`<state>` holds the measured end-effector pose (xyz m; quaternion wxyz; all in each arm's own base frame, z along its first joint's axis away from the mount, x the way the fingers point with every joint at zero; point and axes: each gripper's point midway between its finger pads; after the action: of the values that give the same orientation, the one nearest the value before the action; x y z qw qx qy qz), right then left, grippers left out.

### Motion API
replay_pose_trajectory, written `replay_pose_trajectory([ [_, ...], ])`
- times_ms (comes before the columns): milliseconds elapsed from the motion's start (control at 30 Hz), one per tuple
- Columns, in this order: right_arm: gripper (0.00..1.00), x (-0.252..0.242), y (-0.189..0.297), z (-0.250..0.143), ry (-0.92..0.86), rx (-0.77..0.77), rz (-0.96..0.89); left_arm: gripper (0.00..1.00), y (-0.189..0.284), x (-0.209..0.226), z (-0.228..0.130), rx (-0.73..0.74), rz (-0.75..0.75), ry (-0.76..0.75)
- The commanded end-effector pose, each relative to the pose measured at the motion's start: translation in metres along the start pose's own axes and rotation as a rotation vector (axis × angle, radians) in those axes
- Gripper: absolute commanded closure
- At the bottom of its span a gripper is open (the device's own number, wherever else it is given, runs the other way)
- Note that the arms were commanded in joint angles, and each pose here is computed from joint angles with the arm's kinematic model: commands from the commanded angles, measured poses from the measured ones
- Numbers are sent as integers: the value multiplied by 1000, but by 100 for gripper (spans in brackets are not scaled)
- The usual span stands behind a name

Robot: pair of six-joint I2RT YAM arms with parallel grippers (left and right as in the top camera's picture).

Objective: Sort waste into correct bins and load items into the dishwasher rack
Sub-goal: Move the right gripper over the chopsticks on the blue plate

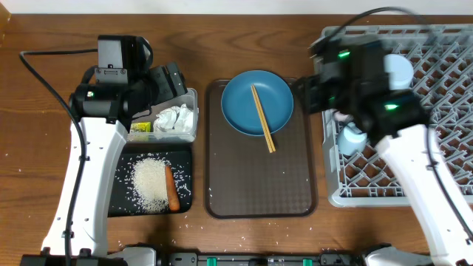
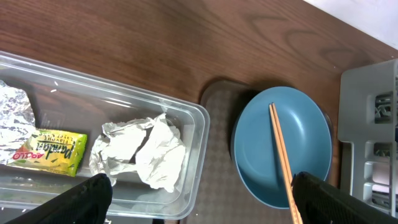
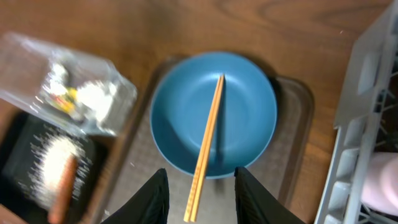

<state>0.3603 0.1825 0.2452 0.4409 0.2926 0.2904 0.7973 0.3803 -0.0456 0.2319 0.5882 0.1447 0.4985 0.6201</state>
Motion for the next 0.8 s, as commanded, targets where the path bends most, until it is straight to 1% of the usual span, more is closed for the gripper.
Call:
replay_pose_trajectory([
  [0,68,-1,-22,-10,81,50,-103,5,6,0,4,-22,1,1],
  [100,69,19,-41,-23,119,102,-69,5,6,0,4,-22,1,1],
  [200,69,29,-60,-39,142,170,-57,5,6,0,4,-22,1,1],
  [267,69,28,-75,-50,145,217,-63,5,6,0,4,-22,1,1],
  [333,67,24,-87,-59,144,254,-73,5,6,0,4,-22,1,1],
  [467,67,19,-112,-70,140,295,-78,5,6,0,4,-22,1,1],
  [567,69,15,-127,-78,138,325,-83,5,6,0,4,-22,1,1],
  [667,75,11,-136,-88,133,358,-91,5,6,0,4,-22,1,1],
  [767,76,7,-145,-97,132,391,-99,5,6,0,4,-22,1,1],
])
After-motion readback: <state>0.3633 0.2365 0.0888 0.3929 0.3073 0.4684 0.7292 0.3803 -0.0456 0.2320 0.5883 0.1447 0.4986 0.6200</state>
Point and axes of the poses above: each gripper's point midway between its finger pads, its own y axis back along the fingers, its own x axis along the line the jaws close on, z = x × y, and after that the axes turned 6 degrees about y, right-handed
